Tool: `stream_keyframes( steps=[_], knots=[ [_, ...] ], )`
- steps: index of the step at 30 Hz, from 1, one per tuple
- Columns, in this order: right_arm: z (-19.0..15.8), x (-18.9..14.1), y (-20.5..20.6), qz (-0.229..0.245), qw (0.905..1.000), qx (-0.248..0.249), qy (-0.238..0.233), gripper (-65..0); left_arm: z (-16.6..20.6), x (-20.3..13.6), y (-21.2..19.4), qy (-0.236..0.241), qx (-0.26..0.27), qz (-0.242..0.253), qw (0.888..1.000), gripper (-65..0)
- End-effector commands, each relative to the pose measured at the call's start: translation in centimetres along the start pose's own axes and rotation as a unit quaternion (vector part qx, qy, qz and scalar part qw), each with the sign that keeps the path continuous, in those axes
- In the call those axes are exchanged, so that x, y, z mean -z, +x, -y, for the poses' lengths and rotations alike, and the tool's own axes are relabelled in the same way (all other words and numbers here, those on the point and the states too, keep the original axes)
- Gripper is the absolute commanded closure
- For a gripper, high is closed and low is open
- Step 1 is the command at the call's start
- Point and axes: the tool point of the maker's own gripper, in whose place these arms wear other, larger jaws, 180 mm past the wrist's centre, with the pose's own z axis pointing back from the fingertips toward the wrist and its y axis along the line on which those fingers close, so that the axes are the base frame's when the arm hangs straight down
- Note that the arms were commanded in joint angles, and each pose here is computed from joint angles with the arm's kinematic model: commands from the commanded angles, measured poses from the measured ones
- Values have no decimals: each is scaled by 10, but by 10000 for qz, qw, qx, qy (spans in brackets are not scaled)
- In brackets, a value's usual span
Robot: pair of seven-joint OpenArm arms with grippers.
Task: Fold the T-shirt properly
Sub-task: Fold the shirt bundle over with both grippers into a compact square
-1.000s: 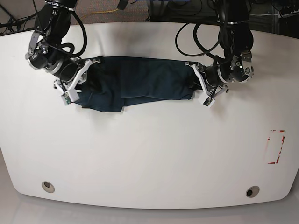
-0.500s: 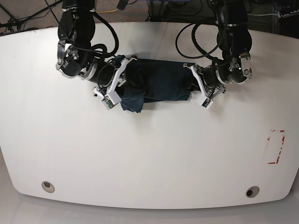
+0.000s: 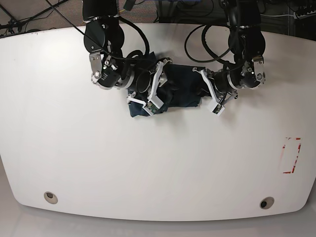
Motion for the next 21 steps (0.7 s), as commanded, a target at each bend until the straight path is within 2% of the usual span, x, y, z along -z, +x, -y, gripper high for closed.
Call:
stream_keyframes(
  steps=[1,4,7,11,14,19,21],
  knots=[
    [-2,-3,22,387,9992,-91,44,-330,-4,0,-15,138,78,-418,9990,-81],
    [-8,-1,27,425,9989,-179,108,-441,-4,-2,-2,135,126,-245,9995,-82],
    [-19,3,40,463,9975,-483,236,-484,-2,-11,17,83,113,140,9998,-82],
    [-27,1,49,552,9957,-662,325,-469,-14,-36,42,177,-133,796,9966,-82],
    [-30,-5,55,658,9943,-782,288,-455,-30,-64,57,418,-217,1267,9908,-82],
    [-20,-16,37,534,9962,-661,176,-433,-67,-96,53,946,-109,1235,9878,-82],
    [-16,-27,26,565,9973,-420,201,-419,-82,-108,49,1150,-65,1164,9865,-82]
  ],
)
